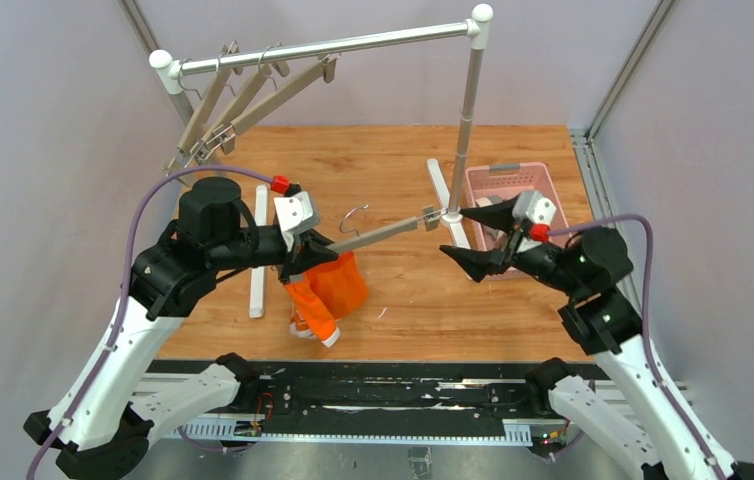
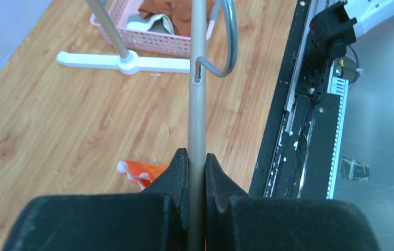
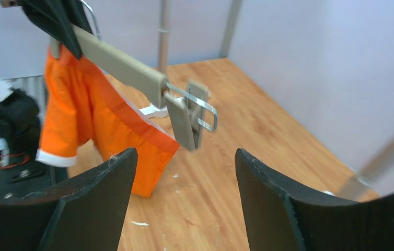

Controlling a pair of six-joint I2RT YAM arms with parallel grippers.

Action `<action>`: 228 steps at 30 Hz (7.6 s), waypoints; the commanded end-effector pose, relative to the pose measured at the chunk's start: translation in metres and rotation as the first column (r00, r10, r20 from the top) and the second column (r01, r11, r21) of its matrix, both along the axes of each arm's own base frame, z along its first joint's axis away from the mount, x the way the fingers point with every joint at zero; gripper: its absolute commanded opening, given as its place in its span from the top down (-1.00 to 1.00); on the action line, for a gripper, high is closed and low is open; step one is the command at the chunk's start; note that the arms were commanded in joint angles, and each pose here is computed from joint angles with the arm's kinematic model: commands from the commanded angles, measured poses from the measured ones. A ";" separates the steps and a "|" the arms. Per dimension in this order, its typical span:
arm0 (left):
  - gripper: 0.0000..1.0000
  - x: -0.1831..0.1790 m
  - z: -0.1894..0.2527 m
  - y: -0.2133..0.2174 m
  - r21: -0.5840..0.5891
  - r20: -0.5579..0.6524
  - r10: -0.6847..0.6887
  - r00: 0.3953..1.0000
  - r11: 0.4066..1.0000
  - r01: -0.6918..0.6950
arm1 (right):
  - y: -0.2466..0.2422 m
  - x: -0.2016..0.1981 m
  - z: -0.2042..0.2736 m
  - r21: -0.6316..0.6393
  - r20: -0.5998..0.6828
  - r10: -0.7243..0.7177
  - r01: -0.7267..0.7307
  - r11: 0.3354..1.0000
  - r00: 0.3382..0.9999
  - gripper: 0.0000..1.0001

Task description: Remove the underwear clipped to the hanger

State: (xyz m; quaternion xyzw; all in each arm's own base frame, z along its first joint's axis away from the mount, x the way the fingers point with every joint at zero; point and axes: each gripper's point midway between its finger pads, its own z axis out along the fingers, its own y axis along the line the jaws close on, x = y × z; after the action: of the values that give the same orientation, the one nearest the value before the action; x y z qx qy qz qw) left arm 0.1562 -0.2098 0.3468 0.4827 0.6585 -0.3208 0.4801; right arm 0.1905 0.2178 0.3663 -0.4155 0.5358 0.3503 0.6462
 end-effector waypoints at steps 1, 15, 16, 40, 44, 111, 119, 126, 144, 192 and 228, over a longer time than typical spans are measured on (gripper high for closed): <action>1.00 0.005 0.043 -0.007 -0.099 0.110 0.004 0.994 0.995 0.007 | -0.040 0.021 0.016 0.162 0.000 -0.289 0.286 0.945 0.957 -0.42; 0.99 0.015 0.089 -0.041 -0.467 0.162 -0.015 0.987 0.880 0.090 | 0.003 0.033 0.024 0.420 -0.034 -0.047 0.057 0.906 0.998 -0.40; 1.00 0.016 0.089 -0.043 -0.479 0.159 -0.017 0.987 0.873 0.092 | 0.006 0.032 0.030 0.437 -0.012 -0.021 0.024 0.899 1.000 -0.39; 0.99 0.023 0.079 -0.080 -0.547 0.100 -0.089 0.991 0.827 0.129 | 0.018 0.004 0.106 0.591 0.242 0.199 -0.308 0.745 0.949 -0.40; 1.00 0.024 0.077 -0.086 -0.555 0.096 -0.097 0.991 0.821 0.134 | 0.021 0.003 0.110 0.594 0.245 0.214 -0.321 0.738 0.946 -0.37; 0.37 0.041 0.039 -0.069 -0.456 0.134 0.075 0.988 0.890 -0.006 | 0.023 -0.037 0.140 0.594 0.292 0.333 -0.442 0.672 0.897 0.99; 0.99 0.029 0.048 -0.065 -0.455 0.177 0.042 0.983 0.890 0.044 | 0.025 -0.034 0.137 0.603 0.273 0.335 -0.432 0.671 0.902 0.99; 0.03 0.023 0.075 -0.063 -0.504 0.227 0.039 0.973 0.860 0.083 | 0.026 -0.035 0.138 0.600 0.272 0.345 -0.439 0.669 0.898 0.99; 0.91 0.024 0.077 -0.092 -0.502 0.183 -0.102 0.978 0.846 0.182 | 0.026 -0.035 0.139 0.602 0.269 0.349 -0.440 0.667 0.898 0.99; 1.00 0.151 0.040 0.010 0.059 -0.028 0.611 0.791 0.791 -0.609 | 0.080 0.014 -0.333 -0.634 -0.512 -0.368 -0.052 0.771 0.776 -0.18; 0.99 0.172 0.126 0.023 -0.105 0.042 0.643 0.765 0.764 -0.636 | -0.165 0.104 -0.037 -0.138 -0.028 -0.923 0.913 0.385 0.385 0.99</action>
State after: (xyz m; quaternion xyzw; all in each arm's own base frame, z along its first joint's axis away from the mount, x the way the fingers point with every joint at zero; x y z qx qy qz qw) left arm 0.3345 -0.1935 0.4347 0.2261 0.7816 -0.1401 0.5642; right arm 0.2821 0.0834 0.3006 -0.1124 0.7482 -0.0373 0.6529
